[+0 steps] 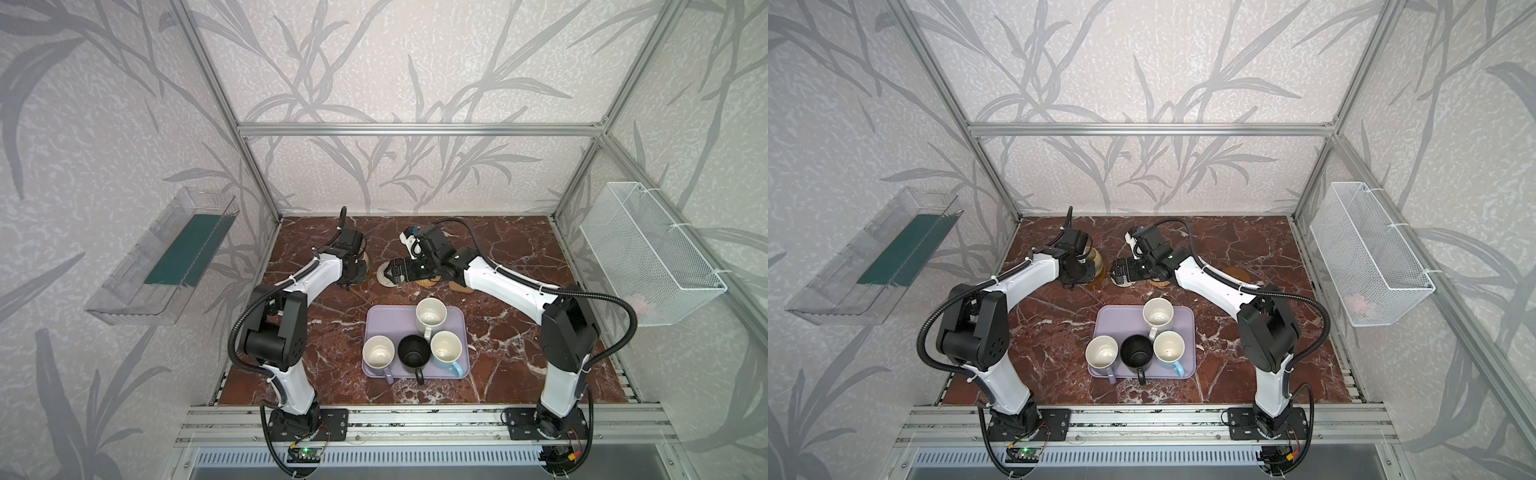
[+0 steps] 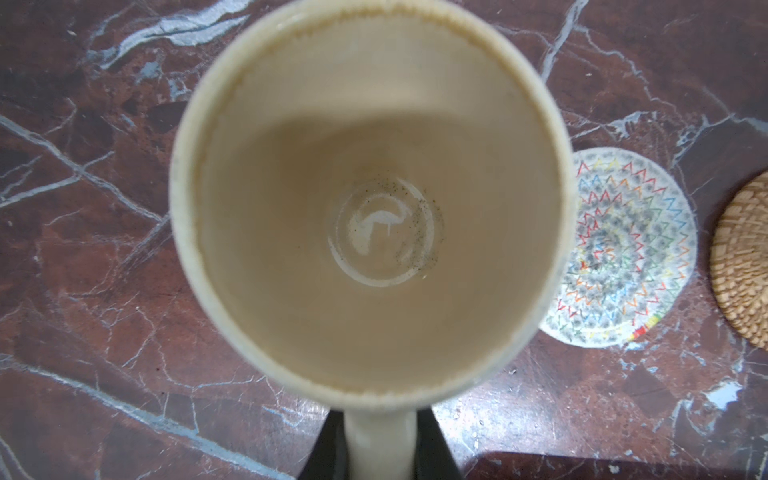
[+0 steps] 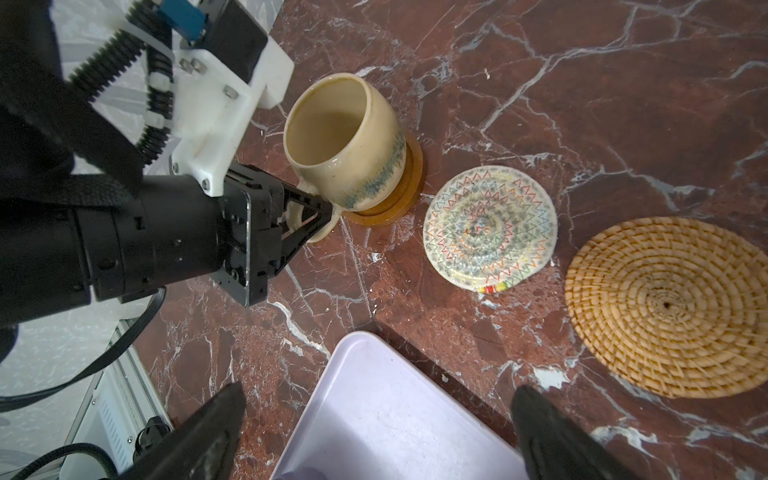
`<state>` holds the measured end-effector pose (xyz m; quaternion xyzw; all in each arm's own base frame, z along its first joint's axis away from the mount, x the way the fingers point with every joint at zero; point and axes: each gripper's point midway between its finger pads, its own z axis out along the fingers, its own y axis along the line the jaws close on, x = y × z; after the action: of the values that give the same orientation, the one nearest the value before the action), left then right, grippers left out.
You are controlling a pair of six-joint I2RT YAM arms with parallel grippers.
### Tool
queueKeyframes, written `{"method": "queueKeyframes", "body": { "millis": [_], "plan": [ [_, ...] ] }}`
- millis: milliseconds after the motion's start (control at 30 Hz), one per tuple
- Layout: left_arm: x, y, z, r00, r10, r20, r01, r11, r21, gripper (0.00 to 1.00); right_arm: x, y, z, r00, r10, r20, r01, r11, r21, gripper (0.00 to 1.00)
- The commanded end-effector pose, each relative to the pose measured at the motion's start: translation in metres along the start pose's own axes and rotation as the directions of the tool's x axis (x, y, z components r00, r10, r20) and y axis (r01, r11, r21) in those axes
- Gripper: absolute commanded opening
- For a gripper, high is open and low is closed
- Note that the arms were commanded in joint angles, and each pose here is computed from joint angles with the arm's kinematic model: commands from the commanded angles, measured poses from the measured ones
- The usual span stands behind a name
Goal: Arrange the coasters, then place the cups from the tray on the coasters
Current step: 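Lower the beige mug onto the small brown wooden coaster with the left gripper, then release the beige mug with the left gripper while the right gripper returns to the tray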
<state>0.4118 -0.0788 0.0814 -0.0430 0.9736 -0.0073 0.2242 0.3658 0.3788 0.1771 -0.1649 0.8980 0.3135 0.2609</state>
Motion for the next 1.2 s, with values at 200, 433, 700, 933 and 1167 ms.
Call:
{"method": "queueKeyframes", "body": {
  "millis": [200, 433, 700, 933, 1167],
  "plan": [
    [-0.003, -0.001, 0.003, 1.0, -0.026, -0.003, 0.026, 0.999, 0.024, 0.0, 0.002, 0.005, -0.006, 1.0, -0.008, -0.008, 0.008, 1.0, -0.013, 0.99],
    [0.01, 0.004, 0.004, 0.999, -0.013, -0.038, 0.013, 1.0, 0.006, 0.13, 0.005, 0.003, -0.008, 1.0, -0.006, -0.008, 0.005, 1.0, -0.009, 0.99],
    [0.018, 0.004, 0.008, 0.998, -0.015, -0.064, 0.016, 1.0, 0.009, 0.21, 0.004, 0.006, -0.009, 1.0, -0.001, -0.007, 0.001, 1.0, -0.02, 0.99],
    [0.022, 0.006, 0.007, 0.998, -0.019, -0.065, 0.019, 1.0, 0.001, 0.34, 0.007, 0.005, -0.009, 1.0, -0.001, -0.012, 0.0, 1.0, -0.018, 0.99],
    [0.021, 0.007, 0.003, 0.998, -0.028, -0.06, 0.028, 1.0, -0.004, 0.62, 0.007, 0.003, -0.016, 1.0, -0.011, -0.01, 0.011, 1.0, 0.002, 0.99]
  ]
}}
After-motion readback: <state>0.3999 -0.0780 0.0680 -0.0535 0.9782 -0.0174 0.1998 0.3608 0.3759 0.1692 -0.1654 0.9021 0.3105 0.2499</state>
